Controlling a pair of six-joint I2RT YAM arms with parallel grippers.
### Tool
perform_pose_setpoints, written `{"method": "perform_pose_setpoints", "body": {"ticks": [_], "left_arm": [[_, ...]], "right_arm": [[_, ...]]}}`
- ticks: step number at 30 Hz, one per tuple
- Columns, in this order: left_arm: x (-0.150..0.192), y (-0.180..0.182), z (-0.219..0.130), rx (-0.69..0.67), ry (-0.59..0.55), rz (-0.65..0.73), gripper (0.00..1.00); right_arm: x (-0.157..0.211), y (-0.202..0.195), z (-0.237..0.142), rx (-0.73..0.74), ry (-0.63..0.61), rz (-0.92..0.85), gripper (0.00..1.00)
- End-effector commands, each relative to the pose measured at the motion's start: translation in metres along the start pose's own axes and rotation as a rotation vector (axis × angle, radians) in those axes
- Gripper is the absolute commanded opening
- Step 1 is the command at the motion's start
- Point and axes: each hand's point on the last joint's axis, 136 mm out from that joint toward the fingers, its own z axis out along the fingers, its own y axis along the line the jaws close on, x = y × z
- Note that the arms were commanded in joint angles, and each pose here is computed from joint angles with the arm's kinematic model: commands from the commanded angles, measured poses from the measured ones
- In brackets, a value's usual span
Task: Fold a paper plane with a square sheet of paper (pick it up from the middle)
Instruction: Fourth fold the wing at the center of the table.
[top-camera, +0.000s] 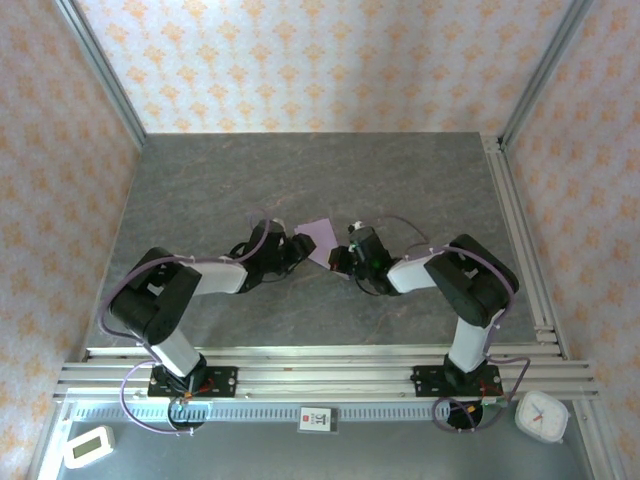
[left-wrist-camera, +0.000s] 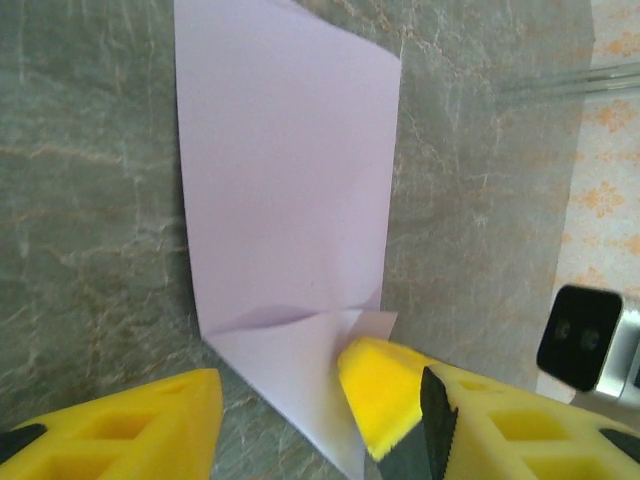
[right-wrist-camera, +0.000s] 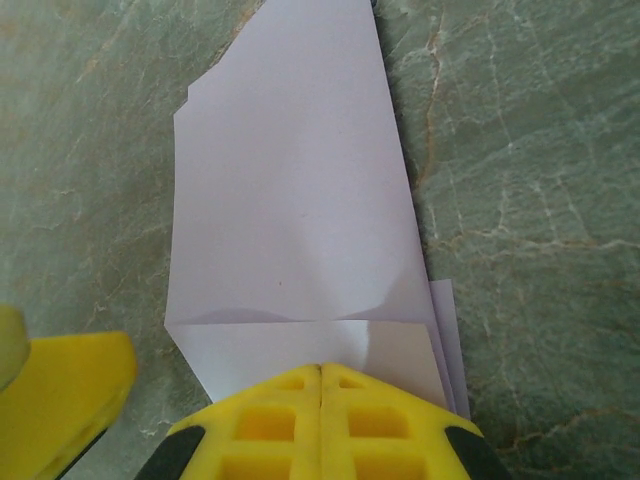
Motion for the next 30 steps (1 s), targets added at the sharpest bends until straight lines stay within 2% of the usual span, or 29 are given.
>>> {"method": "perform_pose_setpoints", "body": {"ticks": [1,13,30], "left_arm": [[-0.006,0.001,0.005,-0.054,-0.032,-0.011,0.56],[-0.012,0.017,0.001,-0.213,-0.105,-0.012,0.6],[-0.007,-0.001,0.03,-0.181,-0.057,0.028,0.59]], "right_arm": [[0.052,-0.049,-0.005,0.142,0.161,0.071,0.0],[0.053,-0.048,-0.005,0.132,0.161,0.073,0.0],[0.057,-0.051,-0.004,0.134,0.17,0.075,0.0]]}}
